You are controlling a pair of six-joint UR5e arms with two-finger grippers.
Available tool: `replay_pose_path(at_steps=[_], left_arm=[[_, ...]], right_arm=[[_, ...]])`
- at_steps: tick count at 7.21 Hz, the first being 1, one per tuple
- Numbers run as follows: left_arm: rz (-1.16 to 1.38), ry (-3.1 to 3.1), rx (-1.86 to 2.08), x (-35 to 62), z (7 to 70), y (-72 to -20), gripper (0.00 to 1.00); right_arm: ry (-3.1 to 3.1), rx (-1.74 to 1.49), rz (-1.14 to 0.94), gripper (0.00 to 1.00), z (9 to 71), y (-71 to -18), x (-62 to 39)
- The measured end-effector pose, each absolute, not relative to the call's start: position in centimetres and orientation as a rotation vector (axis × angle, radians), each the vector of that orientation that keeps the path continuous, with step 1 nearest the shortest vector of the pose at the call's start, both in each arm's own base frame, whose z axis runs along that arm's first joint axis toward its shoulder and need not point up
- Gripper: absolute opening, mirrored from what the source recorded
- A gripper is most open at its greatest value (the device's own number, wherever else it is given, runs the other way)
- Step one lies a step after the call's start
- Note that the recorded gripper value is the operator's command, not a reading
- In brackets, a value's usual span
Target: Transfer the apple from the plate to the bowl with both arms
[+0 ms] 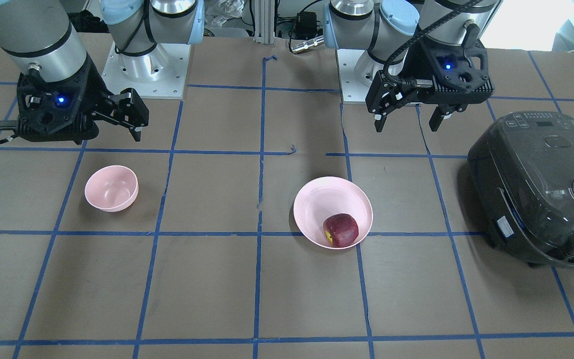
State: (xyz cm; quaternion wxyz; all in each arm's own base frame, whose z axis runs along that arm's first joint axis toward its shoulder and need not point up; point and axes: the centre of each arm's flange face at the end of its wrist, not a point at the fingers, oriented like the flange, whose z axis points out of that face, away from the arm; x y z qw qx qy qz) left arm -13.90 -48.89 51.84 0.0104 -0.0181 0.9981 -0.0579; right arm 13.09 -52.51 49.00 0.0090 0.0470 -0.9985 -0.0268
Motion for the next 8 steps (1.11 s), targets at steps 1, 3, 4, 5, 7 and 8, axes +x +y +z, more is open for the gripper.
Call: replay_pose_path(at_steps=[1, 3, 4, 5, 7, 8], left_arm=[[-0.180, 3.113, -0.056, -13.88, 51.84, -48.88, 1.00], [-0.178, 3.115, -0.055, -14.00, 51.78, -48.86, 1.00], [-0.178, 3.115, -0.054, -14.03, 51.78, -48.85, 1.00], [-0.178, 3.116, -0.054, -14.06, 51.78, -48.84, 1.00], [-0.179, 3.116, -0.054, -14.06, 51.81, -48.80, 1.00], [-0.179, 3.116, -0.054, -14.06, 51.80, -48.80, 1.00]], right_arm=[[-3.119, 0.144, -0.067, 1.00, 49.08, -52.66, 13.02], [-3.119, 0.143, -0.040, 1.00, 49.22, -52.86, 12.95], [-3.118, 0.143, -0.042, 1.00, 49.19, -52.87, 12.92], [-3.116, 0.142, -0.049, 1.00, 49.13, -52.81, 12.89], [-3.112, 0.142, -0.056, 1.00, 49.08, -52.81, 12.78], [-3.106, 0.142, -0.057, 1.00, 49.08, -52.80, 12.71]])
